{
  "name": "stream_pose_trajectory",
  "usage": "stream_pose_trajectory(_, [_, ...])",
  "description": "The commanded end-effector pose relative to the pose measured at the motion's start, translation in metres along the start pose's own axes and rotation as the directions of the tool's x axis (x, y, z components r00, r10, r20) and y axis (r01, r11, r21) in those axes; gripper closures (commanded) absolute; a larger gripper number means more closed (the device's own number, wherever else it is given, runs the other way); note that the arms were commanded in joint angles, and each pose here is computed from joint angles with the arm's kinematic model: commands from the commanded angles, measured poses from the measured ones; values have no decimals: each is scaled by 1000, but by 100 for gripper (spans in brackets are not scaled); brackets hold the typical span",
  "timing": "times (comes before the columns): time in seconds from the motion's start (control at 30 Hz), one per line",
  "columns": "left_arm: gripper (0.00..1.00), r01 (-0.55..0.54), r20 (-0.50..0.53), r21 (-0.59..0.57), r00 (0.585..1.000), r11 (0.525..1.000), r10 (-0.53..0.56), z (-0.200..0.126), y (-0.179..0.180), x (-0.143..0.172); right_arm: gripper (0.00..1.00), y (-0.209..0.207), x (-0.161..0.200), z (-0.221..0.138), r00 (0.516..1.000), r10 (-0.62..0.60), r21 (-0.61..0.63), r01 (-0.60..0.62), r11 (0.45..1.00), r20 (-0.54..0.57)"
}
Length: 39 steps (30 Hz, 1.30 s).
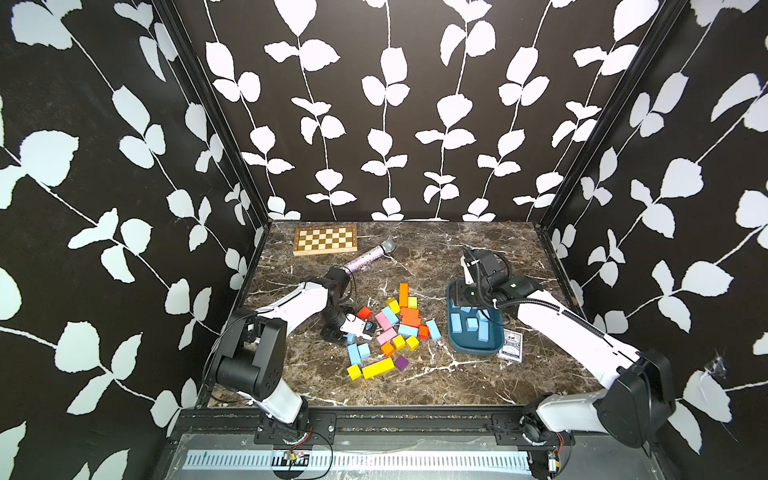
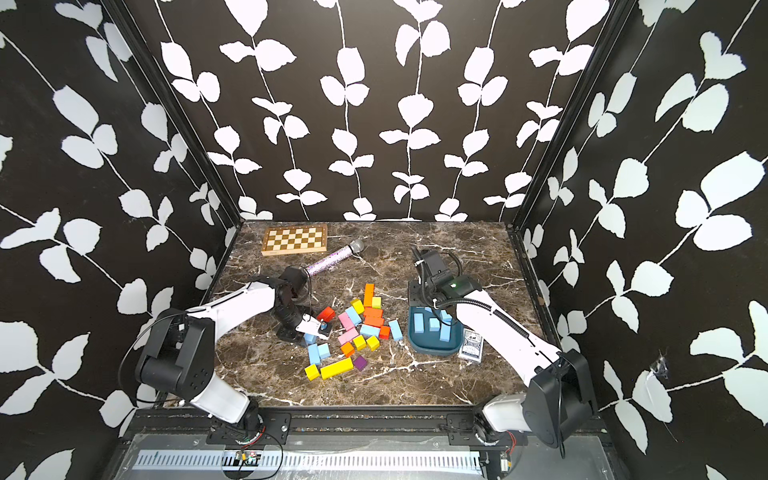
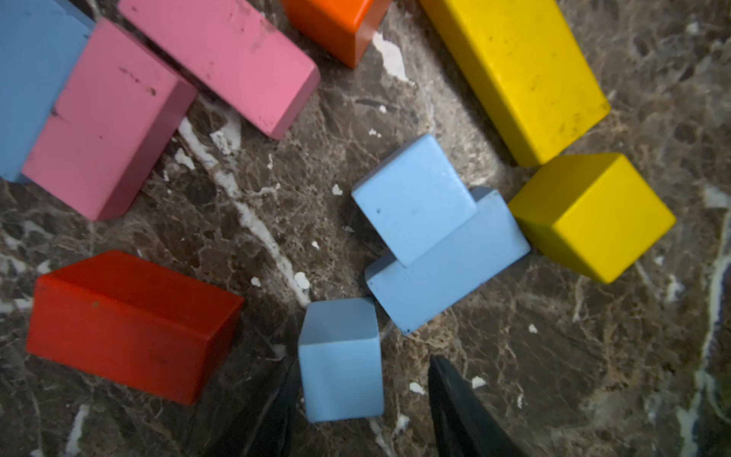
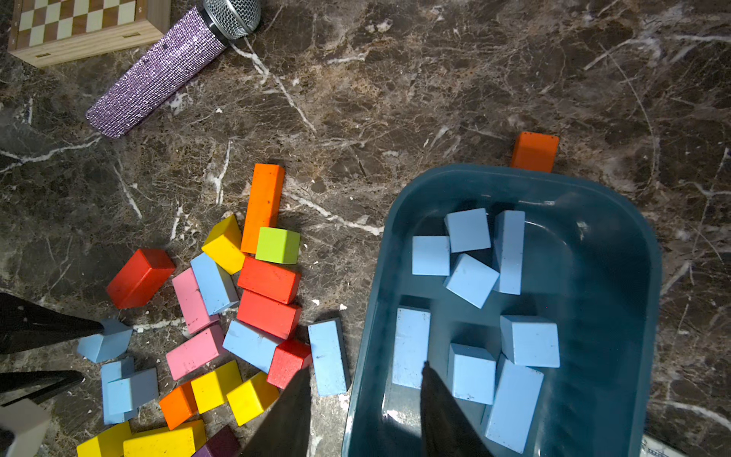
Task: Pick out the blue building blocks
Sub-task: Pick up the building block from the center of the board.
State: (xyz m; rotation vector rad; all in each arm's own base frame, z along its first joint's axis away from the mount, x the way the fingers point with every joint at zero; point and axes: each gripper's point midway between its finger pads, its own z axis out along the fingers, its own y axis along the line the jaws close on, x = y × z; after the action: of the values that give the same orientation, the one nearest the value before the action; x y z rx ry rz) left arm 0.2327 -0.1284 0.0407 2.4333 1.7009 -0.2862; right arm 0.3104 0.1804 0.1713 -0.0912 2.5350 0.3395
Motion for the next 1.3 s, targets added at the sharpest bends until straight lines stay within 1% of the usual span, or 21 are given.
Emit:
stream_pose_trajectory(0.0, [52,-1,3,1,1000,1000,1,5,-2,1,56,-1,-4,-6,999,8,5,-8,1000,35])
stream_pose_trajectory(0.2, [63,-1,16,12,1000,1000,1,1,-7,-3,56,0,-4,-6,999,4,4,-4,1000,36])
stream_pose_trajectory(0.37, [69,-4,41,7,999,1000,3,-9,-8,-9,57,0,-5,-6,999,4,-1,-4,1000,36])
stream_pose_trajectory(0.43, [72,-5,53,6,999,1000,5,-13,-10,-13,57,1,-6,-6,999,5,-4,-5,1000,39])
stream_pose_trajectory(0.53, [75,5,69,11,998,1000,-5,-20,-12,-17,57,2,-7,-7,999,4,-9,-4,1000,44])
stream_pose_trajectory(0.77, [78,25,110,16,994,1000,-27,-39,-16,-29,57,10,-14,-12,997,5,-50,-1,999,76])
stream_pose_trajectory(0.97, [79,70,192,23,979,997,-73,-61,-12,-48,57,15,-20,-19,992,11,-88,0,996,124])
stream_pose_trajectory(1.1, [80,100,248,8,964,995,-99,-78,-2,-62,57,19,-21,-21,992,13,-115,2,993,129])
stream_pose_trajectory(1.27, [81,118,297,-30,949,993,-104,-98,14,-76,57,27,-26,-25,989,17,-158,6,987,147])
